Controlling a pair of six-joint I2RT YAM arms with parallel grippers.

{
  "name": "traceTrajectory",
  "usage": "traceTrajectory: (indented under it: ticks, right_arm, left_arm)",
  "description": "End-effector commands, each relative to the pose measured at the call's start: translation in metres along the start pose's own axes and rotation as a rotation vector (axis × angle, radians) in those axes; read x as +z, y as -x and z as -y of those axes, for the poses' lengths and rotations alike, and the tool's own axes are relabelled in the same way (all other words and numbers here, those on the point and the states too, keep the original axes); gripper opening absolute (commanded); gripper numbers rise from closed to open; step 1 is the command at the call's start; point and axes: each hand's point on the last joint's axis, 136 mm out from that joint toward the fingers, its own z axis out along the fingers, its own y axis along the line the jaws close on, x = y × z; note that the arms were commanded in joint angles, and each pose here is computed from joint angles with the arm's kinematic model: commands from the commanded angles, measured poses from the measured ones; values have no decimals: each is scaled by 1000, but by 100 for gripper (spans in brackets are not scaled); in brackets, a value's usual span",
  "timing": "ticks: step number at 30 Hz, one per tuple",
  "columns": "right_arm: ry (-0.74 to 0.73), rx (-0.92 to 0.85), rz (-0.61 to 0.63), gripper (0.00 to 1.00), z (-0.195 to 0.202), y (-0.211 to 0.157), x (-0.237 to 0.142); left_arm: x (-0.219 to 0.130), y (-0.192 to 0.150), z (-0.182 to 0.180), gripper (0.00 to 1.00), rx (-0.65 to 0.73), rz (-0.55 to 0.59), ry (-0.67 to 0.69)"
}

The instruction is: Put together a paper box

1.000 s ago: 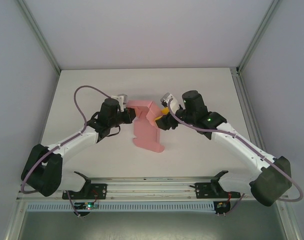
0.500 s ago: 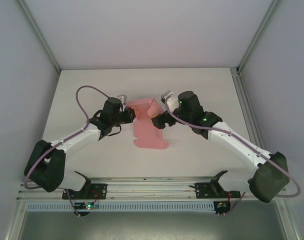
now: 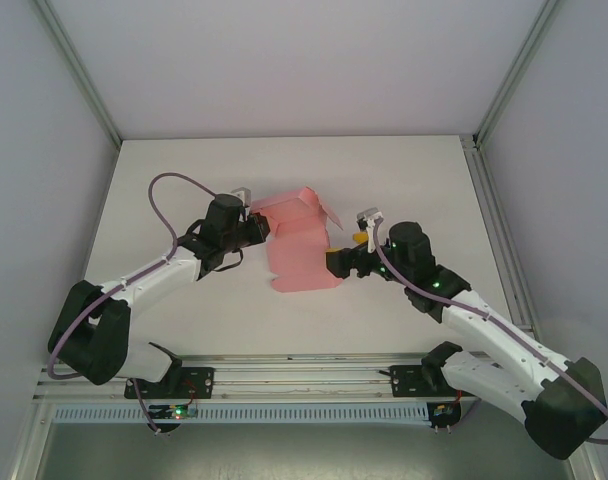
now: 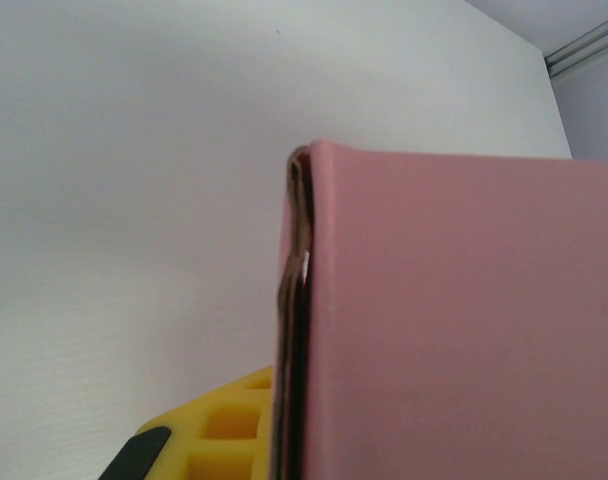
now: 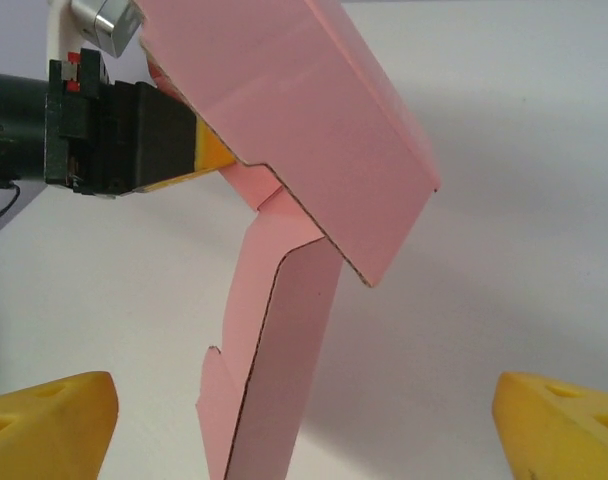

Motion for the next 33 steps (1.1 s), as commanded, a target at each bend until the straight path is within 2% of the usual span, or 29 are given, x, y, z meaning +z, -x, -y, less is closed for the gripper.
traceTrajectory:
  ticks: [1, 2, 8, 10, 12, 14, 19, 22, 24, 30, 33]
  right_arm:
    - [3, 82, 78, 85, 2, 10, 3]
    - [-15, 98, 91, 78, 8, 9, 3]
    - [71, 159, 93, 64, 9, 2, 6]
    - [56, 173, 83, 52, 14, -1, 8]
    - [57, 199, 91, 34, 18, -1, 8]
    - [107, 227, 117, 21, 17, 3, 5]
    - [272, 307, 115, 6, 3, 5, -2]
    - [331, 384, 69, 0, 1, 0, -2]
    - [365, 423, 48, 0, 0, -2, -3]
    - [446, 384, 10, 0, -12, 0, -10]
    - [412, 355, -9, 10, -11, 2, -12]
  left_arm:
    - [-12, 21, 24, 0, -8, 68, -98]
    - [-13, 21, 26, 0, -11, 71, -108]
    - [-20, 26, 35, 0, -6, 83, -139]
    - [-22, 26, 40, 0, 1, 89, -168]
    - [-24, 26, 43, 0, 6, 93, -191]
    - [-25, 26, 44, 0, 13, 95, -198]
    - [-32, 26, 58, 0, 58, 120, -301]
    - [-38, 27, 70, 0, 93, 136, -372]
    - [-41, 29, 77, 0, 112, 148, -405]
    - [-51, 32, 95, 0, 156, 165, -496]
    - [-51, 34, 93, 0, 166, 162, -471]
